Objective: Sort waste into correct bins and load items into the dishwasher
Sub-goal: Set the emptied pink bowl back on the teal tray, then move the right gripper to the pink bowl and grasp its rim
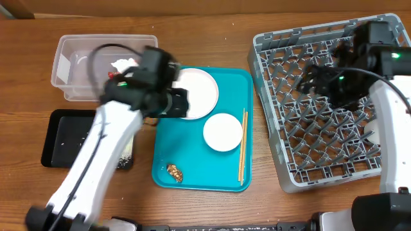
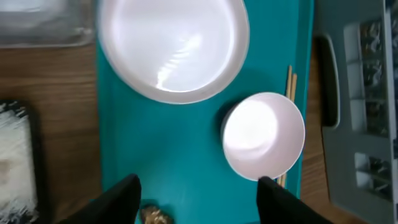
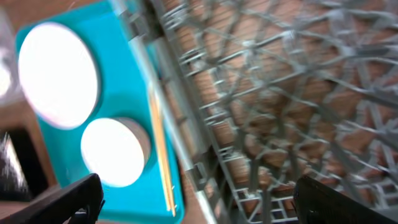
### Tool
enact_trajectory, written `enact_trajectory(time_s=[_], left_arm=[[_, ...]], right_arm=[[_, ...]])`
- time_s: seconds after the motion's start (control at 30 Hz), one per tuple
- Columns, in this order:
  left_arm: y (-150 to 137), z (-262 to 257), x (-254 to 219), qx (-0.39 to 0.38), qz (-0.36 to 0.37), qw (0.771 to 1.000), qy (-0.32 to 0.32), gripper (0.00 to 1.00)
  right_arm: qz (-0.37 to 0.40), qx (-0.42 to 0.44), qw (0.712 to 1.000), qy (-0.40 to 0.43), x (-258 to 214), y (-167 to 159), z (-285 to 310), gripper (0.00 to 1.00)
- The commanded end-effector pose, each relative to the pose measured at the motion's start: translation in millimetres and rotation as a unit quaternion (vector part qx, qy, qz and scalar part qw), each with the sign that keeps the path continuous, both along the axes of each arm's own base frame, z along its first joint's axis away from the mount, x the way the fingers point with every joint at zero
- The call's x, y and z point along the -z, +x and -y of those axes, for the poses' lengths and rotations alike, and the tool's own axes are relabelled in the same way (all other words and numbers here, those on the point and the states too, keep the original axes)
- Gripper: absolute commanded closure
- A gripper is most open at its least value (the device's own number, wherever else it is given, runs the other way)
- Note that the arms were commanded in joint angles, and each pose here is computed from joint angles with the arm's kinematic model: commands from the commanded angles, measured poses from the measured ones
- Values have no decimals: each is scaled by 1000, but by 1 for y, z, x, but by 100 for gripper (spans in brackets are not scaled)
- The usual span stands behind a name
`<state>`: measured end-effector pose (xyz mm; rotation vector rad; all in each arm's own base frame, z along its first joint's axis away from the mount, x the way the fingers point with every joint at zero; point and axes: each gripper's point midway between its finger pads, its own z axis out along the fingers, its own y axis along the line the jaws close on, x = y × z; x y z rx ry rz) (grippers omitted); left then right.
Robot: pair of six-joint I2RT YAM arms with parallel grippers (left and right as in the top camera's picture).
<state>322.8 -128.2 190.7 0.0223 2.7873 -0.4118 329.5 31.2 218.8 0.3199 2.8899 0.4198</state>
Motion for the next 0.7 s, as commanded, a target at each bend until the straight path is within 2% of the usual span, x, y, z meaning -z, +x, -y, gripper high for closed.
enact_trajectory(time_s=[0.0, 0.2, 0.3, 0.57, 0.67], left_arm=[[-5, -44, -37, -68, 40, 997, -7, 32], [-16, -83, -47, -124, 39, 992, -3, 21], [-18, -87, -45, -131, 32, 991, -1, 20], [-18, -87, -45, -131, 32, 991, -2, 20], [-18, -87, -45, -131, 31, 991, -1, 19]], right_arm=[[9, -85, 996, 15, -2, -6, -47, 0], [0, -156, 988, 16, 11, -19, -95, 1], [-19, -184, 983, 15, 25, -28, -115, 3], [-67, -195, 978, 10, 74, -47, -149, 6], [-84, -205, 975, 6, 97, -53, -158, 11]])
